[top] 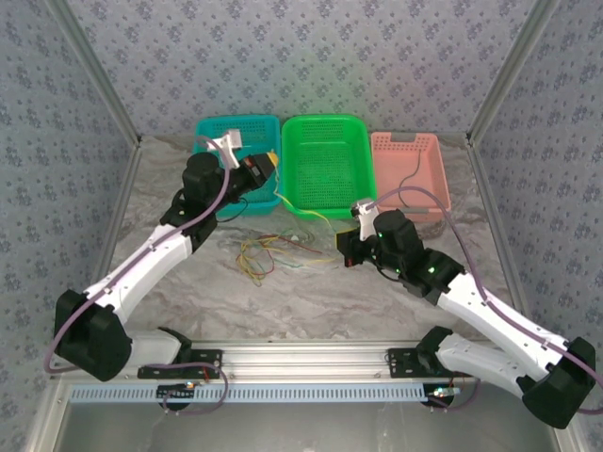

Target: Untangle the cables

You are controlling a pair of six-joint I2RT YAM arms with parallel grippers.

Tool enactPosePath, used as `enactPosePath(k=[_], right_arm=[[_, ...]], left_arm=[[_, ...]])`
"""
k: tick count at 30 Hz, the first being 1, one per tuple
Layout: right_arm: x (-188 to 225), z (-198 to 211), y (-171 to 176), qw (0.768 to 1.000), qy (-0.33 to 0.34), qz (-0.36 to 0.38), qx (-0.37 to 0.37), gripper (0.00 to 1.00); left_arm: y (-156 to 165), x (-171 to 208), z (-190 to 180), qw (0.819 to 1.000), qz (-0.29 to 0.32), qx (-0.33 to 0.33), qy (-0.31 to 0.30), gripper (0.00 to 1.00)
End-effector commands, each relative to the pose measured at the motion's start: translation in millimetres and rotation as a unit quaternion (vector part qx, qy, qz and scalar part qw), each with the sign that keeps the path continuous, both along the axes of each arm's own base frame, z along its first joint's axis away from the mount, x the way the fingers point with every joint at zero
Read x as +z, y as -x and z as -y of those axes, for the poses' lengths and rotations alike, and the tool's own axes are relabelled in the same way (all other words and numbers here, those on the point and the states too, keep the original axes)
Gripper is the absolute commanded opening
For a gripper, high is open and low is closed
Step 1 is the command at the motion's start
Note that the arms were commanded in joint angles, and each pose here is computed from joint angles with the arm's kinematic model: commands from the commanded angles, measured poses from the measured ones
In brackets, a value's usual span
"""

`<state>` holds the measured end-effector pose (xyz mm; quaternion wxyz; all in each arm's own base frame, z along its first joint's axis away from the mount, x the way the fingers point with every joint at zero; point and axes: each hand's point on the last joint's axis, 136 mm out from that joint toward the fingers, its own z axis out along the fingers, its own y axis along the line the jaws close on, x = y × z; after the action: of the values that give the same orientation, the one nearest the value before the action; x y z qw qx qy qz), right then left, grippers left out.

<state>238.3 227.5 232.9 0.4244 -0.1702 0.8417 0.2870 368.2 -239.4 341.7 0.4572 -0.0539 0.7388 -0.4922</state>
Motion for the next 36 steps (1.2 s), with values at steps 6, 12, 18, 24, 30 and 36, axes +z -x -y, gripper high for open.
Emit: enactPosePath(k=[6, 12, 18, 24, 30, 36], right_arm=[[-21, 17, 5, 0.994, 0.100, 0.040, -0.002, 0.00], [-34, 17, 6, 0.980, 0.185, 0.079, 0.003, 0.00], [-55, -3, 8, 0.932, 0.337, 0.131, 0.000, 0.00], [-44, -10, 4, 0.917, 0.357, 0.173, -0.028, 0.00], [4, -27, 39, 0.960, 0.218, 0.164, 0.066, 0.40], [74, -20, 50, 0.984, 0.043, 0.147, 0.095, 0.57]], left_arm=[[-38, 20, -54, 0.994, -0.041, 0.099, 0.019, 0.00], [-55, 29, -68, 0.991, -0.060, 0.117, 0.021, 0.00], [-67, 40, -67, 0.990, -0.075, 0.117, 0.021, 0.00], [-65, 63, -49, 0.996, -0.044, 0.066, 0.033, 0.00], [-52, 71, -28, 0.999, -0.010, 0.009, 0.032, 0.00], [-41, 70, -6, 0.998, 0.015, -0.035, 0.045, 0.00]])
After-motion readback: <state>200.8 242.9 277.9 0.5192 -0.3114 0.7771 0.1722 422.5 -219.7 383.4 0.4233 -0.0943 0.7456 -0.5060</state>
